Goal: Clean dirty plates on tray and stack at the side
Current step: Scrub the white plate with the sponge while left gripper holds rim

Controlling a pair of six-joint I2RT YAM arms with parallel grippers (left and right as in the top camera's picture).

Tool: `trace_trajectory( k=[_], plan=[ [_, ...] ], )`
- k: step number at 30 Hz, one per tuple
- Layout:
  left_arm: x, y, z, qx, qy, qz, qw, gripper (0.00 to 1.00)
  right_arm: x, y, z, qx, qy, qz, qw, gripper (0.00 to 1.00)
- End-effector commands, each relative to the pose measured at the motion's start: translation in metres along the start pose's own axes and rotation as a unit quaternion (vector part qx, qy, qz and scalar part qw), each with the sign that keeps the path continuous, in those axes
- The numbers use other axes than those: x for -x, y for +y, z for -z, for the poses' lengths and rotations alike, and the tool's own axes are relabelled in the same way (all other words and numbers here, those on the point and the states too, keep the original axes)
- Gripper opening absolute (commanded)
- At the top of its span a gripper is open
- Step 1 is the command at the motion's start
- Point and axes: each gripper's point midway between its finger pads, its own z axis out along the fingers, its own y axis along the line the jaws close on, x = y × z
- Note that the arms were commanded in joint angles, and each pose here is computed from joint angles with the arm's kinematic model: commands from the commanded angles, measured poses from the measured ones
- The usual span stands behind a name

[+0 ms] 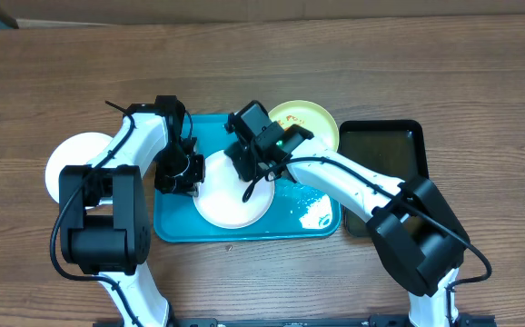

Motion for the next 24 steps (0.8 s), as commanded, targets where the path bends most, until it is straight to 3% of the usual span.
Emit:
trace_trajectory(
  k=[1, 13, 24],
  plan=[
    [-0.004, 0.002, -0.003, 0.01, 0.006, 0.0, 1.0, 0.04, 0.008, -0.013, 0.002, -0.043, -0.011, 0.062, 0.997, 0.04],
    [-0.005, 0.001, -0.003, 0.009, 0.008, 0.0, 1.0, 0.04, -0.026, -0.022, -0.03, -0.05, 0.046, 0.064, 0.996, 0.04],
    [-0.005, 0.002, -0.003, 0.009, 0.007, 0.0, 1.0, 0.04, -0.076, -0.029, -0.014, -0.068, 0.15, 0.001, 0.986, 0.04]
  ],
)
